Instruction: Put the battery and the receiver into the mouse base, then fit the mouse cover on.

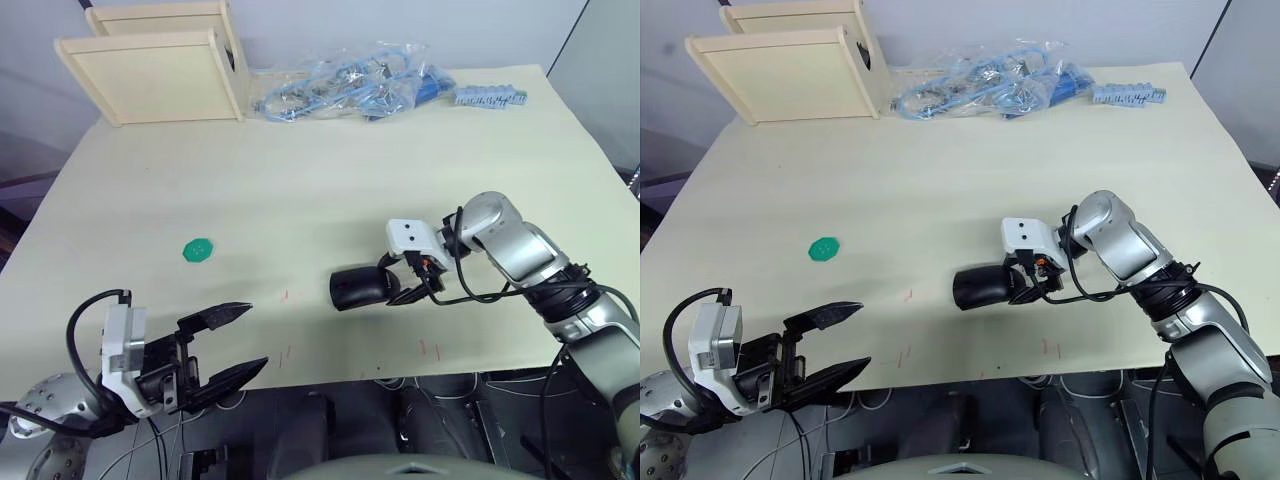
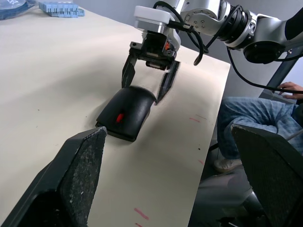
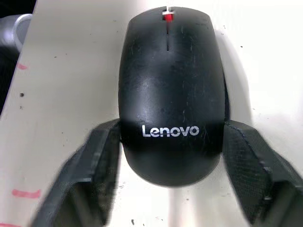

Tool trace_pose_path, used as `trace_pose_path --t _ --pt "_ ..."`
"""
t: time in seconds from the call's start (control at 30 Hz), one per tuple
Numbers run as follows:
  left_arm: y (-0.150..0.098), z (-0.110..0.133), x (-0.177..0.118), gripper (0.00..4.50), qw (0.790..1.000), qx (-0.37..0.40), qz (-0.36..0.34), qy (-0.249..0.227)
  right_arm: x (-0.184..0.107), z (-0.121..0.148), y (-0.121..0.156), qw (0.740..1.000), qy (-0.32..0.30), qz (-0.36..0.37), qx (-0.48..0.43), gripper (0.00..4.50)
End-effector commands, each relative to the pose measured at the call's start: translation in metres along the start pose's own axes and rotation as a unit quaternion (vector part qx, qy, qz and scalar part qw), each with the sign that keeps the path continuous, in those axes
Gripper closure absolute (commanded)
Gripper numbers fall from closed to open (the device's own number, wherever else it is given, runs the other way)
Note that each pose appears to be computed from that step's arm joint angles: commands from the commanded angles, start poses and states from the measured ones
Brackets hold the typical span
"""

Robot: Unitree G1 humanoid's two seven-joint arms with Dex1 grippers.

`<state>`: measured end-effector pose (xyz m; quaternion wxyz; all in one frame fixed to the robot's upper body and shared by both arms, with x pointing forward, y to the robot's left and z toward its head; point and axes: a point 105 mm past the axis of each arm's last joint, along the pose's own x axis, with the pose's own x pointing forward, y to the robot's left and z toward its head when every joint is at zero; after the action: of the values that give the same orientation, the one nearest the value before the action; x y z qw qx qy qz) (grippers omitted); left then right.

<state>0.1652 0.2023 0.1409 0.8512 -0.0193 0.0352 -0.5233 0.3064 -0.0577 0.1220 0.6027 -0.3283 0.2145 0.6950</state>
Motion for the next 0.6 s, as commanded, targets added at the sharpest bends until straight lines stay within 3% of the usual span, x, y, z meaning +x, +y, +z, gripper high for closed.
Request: trace_pose_path --t 0.03,0.6 --pt "-0.0048 0.0075 0.0033 0.0 1.0 0.022 -0.01 -0.004 -0.0026 0.0082 -0.0027 1.0 -0.006 -0.012 -0.02 0.08" --pt "-0.0034 0.0074 0.0029 0.0 1.0 0.024 -0.01 -0.004 -0.0065 0.0161 -0.0009 0.998 -0.026 -0.022 -0.046 0.08"
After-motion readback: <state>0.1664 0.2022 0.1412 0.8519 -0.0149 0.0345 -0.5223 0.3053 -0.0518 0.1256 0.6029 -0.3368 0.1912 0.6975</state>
